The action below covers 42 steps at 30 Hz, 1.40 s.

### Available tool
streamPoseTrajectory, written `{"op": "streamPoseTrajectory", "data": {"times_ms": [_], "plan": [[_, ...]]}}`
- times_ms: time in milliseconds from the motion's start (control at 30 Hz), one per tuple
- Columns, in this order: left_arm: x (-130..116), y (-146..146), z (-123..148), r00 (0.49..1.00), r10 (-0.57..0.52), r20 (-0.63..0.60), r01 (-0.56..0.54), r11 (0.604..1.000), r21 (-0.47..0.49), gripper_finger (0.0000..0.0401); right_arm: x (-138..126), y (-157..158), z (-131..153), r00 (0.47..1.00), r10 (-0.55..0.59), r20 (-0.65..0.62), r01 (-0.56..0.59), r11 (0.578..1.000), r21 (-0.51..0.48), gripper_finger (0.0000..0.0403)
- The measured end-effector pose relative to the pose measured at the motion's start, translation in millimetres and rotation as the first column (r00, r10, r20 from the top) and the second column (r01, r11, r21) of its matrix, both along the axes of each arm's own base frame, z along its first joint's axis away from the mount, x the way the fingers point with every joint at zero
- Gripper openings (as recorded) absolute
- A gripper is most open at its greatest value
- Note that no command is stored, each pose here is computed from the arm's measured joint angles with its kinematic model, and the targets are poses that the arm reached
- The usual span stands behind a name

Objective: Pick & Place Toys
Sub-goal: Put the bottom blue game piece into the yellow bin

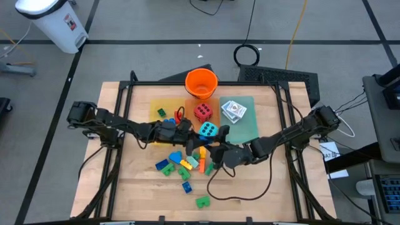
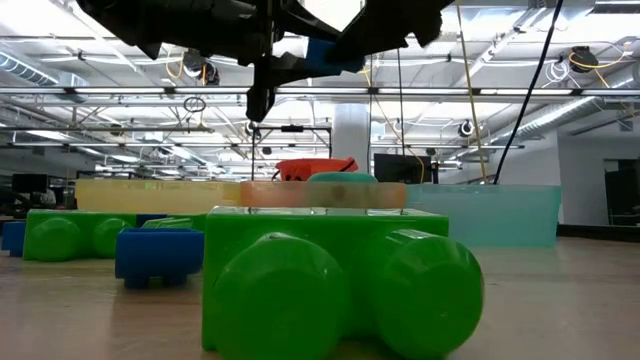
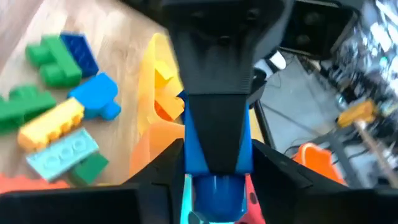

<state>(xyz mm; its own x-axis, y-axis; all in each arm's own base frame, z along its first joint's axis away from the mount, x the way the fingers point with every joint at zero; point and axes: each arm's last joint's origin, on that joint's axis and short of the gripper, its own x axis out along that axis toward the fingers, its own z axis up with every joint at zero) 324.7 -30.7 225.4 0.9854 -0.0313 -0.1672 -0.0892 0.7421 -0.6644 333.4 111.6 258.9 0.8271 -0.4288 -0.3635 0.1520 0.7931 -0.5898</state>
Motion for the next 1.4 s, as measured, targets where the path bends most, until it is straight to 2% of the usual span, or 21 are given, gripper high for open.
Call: {"op": "streamPoseTrajectory", "data": {"times_ms": [67, 200, 300, 400, 467, 633, 833, 967, 1167, 1233, 1400], "plan": [[-1.7, 4.1, 3.5, 1.0, 0.008, 0.003, -0.008, 1.0, 0.028, 0.0133, -2.4, 2.4, 1.4, 1.0, -0.015, 0.02, 0.015, 0.999, 0.038, 0.0162], [-9.9, 15.3, 11.3, 0.998, 0.057, -0.033, -0.055, 0.996, 0.065, 0.0133, -25.0, 8.4, 15.5, 1.0, -0.001, -0.006, 0.002, 0.996, 0.086, 0.0197], [-21.2, 25.1, 11.5, 0.974, 0.176, -0.14, -0.162, 0.981, 0.108, 0.0133, -48.8, 9.5, 27.3, 0.999, -0.022, -0.024, 0.025, 0.985, 0.17, 0.0207], [-35.8, 31.1, 13.6, 0.925, 0.306, -0.225, -0.269, 0.946, 0.18, 0.0133, -67.3, 7.6, 37.0, 0.998, -0.064, -0.008, 0.064, 0.965, 0.256, 0.0208], [-45.3, 34.7, 15.4, 0.876, 0.405, -0.261, -0.348, 0.907, 0.239, 0.0133, -79.3, 7.3, 33.9, 0.997, -0.072, -0.014, 0.073, 0.956, 0.283, 0.0205], [-74.6, 37.7, 5.0, 0.677, 0.612, -0.409, -0.491, 0.789, 0.37, 0.0133, -100.8, 4.8, 12.4, 0.998, -0.063, 0.01, 0.056, 0.943, 0.328, 0.0193], [-101.2, 36.0, -9.6, 0.476, 0.7, -0.531, -0.546, 0.709, 0.446, 0.0133, -109.8, 0.2, -15.8, 0.994, -0.041, 0.098, 0.003, 0.933, 0.359, 0.0179], [-107.5, 35.8, -16.8, 0.4, 0.718, -0.569, -0.564, 0.683, 0.465, 0.0133, -110.2, -1.2, -27.1, 0.991, -0.019, 0.134, -0.029, 0.939, 0.342, 0.0173], [-109.4, 36.2, -21.8, 0.356, 0.726, -0.588, -0.57, 0.667, 0.479, 0.0139, -110.4, -1.6, -29.9, 0.988, -0.012, 0.153, -0.041, 0.94, 0.338, 0.0171], [-108.7, 36.1, -23.3, 0.353, 0.721, -0.596, -0.563, 0.673, 0.48, 0.0165, -110.4, -1.5, -29.7, 0.988, -0.013, 0.155, -0.041, 0.94, 0.339, 0.0171], [-106.5, 35.7, -28.7, 0.339, 0.714, -0.612, -0.535, 0.682, 0.499, 0.026, -110.0, -1.3, -29.1, 0.987, -0.013, 0.162, -0.044, 0.938, 0.343, 0.0171]]}}
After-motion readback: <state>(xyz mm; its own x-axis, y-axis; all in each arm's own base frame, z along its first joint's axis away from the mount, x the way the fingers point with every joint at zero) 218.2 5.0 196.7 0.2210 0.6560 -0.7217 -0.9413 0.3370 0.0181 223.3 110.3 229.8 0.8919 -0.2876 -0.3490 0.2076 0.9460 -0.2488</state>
